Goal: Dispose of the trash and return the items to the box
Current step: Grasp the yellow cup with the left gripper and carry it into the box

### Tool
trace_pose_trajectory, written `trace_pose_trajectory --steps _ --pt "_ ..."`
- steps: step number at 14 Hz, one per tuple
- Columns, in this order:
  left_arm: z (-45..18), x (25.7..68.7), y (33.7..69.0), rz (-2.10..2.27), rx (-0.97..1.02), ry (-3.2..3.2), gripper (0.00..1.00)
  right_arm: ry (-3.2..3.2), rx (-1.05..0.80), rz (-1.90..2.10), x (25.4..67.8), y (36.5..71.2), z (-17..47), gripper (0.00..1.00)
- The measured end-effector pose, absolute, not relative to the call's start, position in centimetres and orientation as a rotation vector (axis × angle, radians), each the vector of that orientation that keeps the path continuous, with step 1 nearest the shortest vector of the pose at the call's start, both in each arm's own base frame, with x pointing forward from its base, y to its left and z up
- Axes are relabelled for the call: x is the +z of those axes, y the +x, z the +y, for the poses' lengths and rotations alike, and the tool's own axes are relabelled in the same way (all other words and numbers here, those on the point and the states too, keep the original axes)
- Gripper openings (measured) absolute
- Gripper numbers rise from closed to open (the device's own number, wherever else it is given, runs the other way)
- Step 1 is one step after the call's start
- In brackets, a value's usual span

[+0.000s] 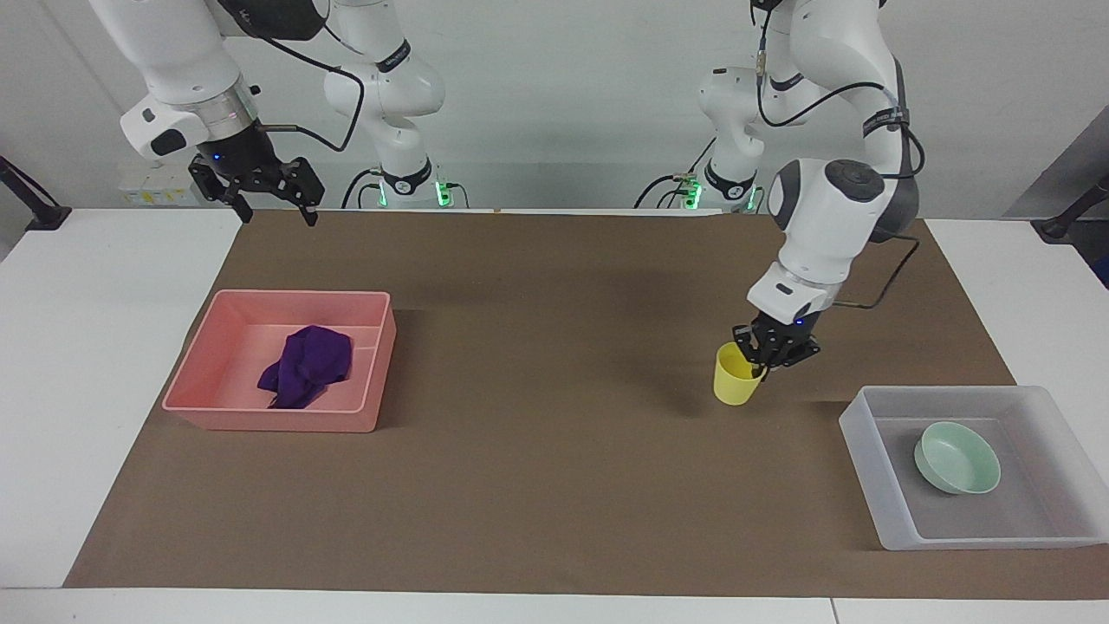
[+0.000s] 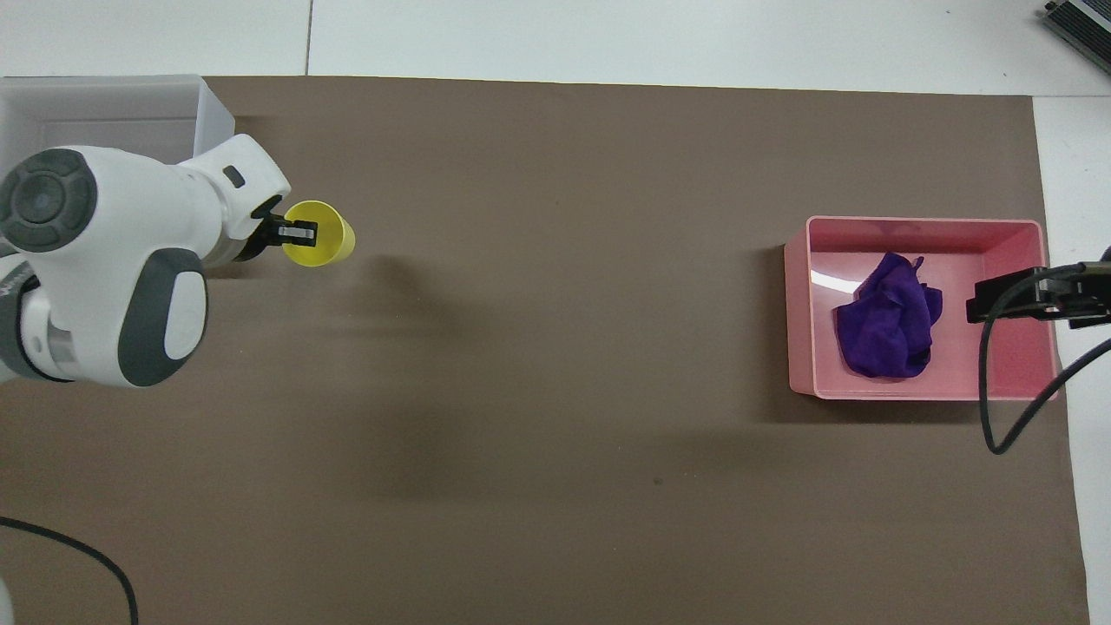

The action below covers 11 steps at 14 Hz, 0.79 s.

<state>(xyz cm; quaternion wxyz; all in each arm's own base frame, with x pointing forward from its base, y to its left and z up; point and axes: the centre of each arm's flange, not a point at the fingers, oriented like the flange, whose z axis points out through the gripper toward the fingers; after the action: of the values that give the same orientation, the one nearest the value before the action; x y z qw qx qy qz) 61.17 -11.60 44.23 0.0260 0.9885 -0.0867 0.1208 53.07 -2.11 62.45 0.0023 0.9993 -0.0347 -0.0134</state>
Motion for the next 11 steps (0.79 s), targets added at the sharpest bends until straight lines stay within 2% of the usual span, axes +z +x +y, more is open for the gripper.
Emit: trace_pose_trajectory --steps 7,11 --pt "1.8 50.1 66.5 -0.113 0.462 3.097 0.03 3.119 -0.047 -0.106 61.7 52.8 -2.2 1.0" --pt "7.4 50.9 68.5 -0.024 0.505 3.11 0.03 3.119 -0.041 -0.106 61.9 52.7 -2.2 1.0"
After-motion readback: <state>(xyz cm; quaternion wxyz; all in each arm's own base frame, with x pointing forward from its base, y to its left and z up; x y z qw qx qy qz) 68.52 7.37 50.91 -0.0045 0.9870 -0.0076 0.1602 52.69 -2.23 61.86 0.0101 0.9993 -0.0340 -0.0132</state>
